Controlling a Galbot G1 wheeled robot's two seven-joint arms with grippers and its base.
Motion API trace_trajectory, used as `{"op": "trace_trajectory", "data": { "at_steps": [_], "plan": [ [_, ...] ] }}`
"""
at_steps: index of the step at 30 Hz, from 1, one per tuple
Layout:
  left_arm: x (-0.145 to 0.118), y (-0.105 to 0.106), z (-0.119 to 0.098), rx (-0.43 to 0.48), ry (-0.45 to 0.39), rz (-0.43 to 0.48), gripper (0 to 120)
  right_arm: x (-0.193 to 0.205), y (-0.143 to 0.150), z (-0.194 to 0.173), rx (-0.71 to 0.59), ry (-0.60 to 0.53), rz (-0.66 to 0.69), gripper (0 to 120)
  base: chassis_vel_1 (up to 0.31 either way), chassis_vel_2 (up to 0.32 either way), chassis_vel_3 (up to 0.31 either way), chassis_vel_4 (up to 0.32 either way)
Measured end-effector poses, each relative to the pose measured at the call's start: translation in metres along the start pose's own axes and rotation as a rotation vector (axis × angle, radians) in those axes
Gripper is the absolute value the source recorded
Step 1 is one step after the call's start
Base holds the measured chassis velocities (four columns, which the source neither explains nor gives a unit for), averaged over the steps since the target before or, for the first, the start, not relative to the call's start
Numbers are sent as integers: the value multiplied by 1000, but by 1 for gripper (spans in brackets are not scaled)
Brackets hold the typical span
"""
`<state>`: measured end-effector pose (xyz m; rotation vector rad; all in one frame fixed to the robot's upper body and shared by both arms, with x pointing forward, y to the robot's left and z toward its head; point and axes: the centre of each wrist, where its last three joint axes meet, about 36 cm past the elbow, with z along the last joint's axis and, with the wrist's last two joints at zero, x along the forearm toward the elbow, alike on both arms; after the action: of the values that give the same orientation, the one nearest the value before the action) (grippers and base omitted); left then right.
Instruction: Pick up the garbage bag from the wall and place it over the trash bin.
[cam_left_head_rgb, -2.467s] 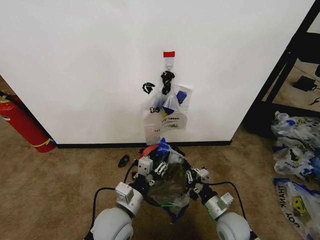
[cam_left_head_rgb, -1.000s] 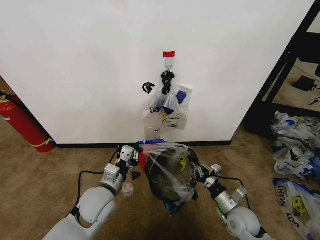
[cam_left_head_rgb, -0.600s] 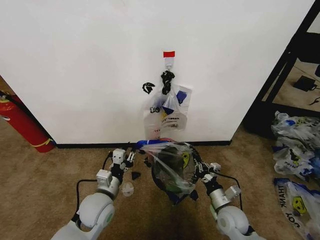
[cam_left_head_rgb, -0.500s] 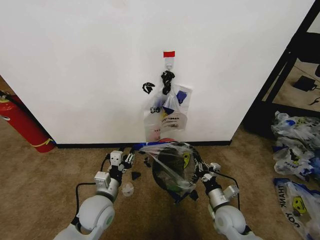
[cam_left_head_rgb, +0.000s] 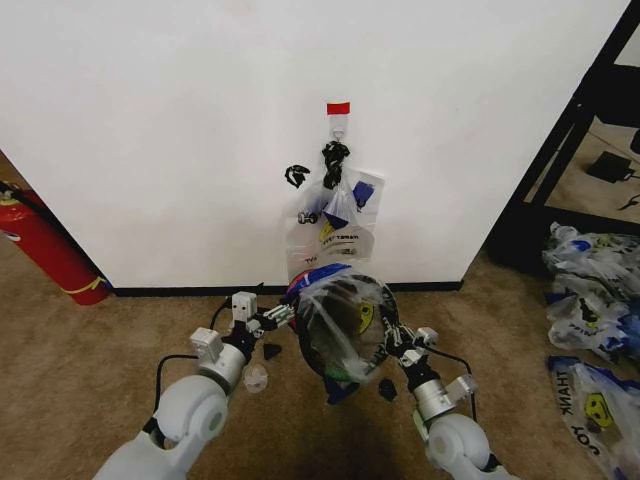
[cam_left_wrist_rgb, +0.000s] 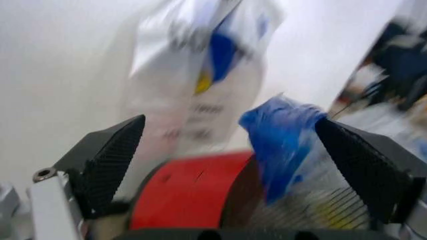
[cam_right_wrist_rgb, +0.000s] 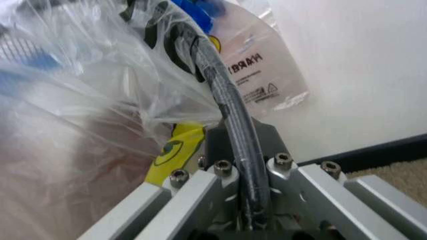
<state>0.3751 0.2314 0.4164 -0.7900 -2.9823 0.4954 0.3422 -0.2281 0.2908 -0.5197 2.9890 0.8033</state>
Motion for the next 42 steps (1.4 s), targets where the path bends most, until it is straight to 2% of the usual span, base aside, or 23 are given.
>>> {"op": "trace_trajectory", "data": {
  "at_steps": [2, 5, 9, 10, 11, 13, 15, 16, 17, 18, 19, 20, 23, 25, 26, 28, 34, 42],
  "plan": [
    [0, 1, 1, 5, -18, 15, 100, 1, 0, 1, -1, 2, 3, 0, 0, 0, 0, 0],
    [-1, 6, 5, 12, -87, 50, 100, 4, 0, 2, -5, 8, 9, 0, 0, 0, 0, 0],
    [2, 12, 4, 1, -97, 99, 100, 4, 2, 4, -18, 12, 24, 0, 0, 0, 0, 0],
    [6, 20, 3, -17, -81, 167, 100, 3, 3, 4, -25, 14, 37, 0, 0, 0, 0, 0],
    [8, 23, 2, -28, -73, 189, 100, 2, 4, 4, -27, 14, 45, 0, 0, 0, 0, 0],
    [14, 39, -2, -139, -34, 270, 100, -2, 6, 3, -38, 8, 101, 0, 0, 0, 0, 0],
    [18, 41, -3, -210, -35, 255, 100, -6, 10, 3, -64, 0, 144, 0, 0, 0, 0, 0],
    [18, 41, -3, -210, -35, 255, 100, -6, 10, 3, -64, 0, 144, 0, 0, 0, 0, 0],
    [21, 37, -3, -232, -39, 208, 100, -8, 12, 2, -80, -6, 163, 0, 0, 0, 0, 0],
    [27, 26, -2, -238, -41, 105, 100, -10, 15, 1, -107, -14, 188, 0, 0, 0, 0, 0],
    [31, 18, 1, -229, -31, 43, 100, -11, 18, 1, -127, -20, 203, 0, 0, 0, 0, 0],
    [38, 4, 7, -201, 1, -27, 100, -12, 22, 0, -159, -30, 219, 0, 0, 0, 0, 0],
    [58, -39, 27, -93, 129, -152, 100, -15, 30, 2, -212, -60, 236, 0, 0, 0, 0, 0],
    [61, -47, 31, -70, 153, -164, 100, -16, 31, 3, -217, -65, 237, 0, 0, 0, 0, 0],
    [69, -64, 41, -20, 204, -169, 100, -18, 33, 3, -227, -75, 238, 0, 0, 0, 0, 0],
    [78, -81, 57, 11, 257, -156, 100, -19, 34, 4, -238, -82, 240, 0, 0, 0, 0, 0],
    [84, -91, 83, -22, 314, -100, 100, -20, 38, 1, -248, -90, 234, 0, 0, 0, 0, 0],
    [70, -96, 92, -25, 284, -45, 100, -14, 49, 0, -274, -66, 217, 0, 0, 0, 0, 0]
  ]
}}
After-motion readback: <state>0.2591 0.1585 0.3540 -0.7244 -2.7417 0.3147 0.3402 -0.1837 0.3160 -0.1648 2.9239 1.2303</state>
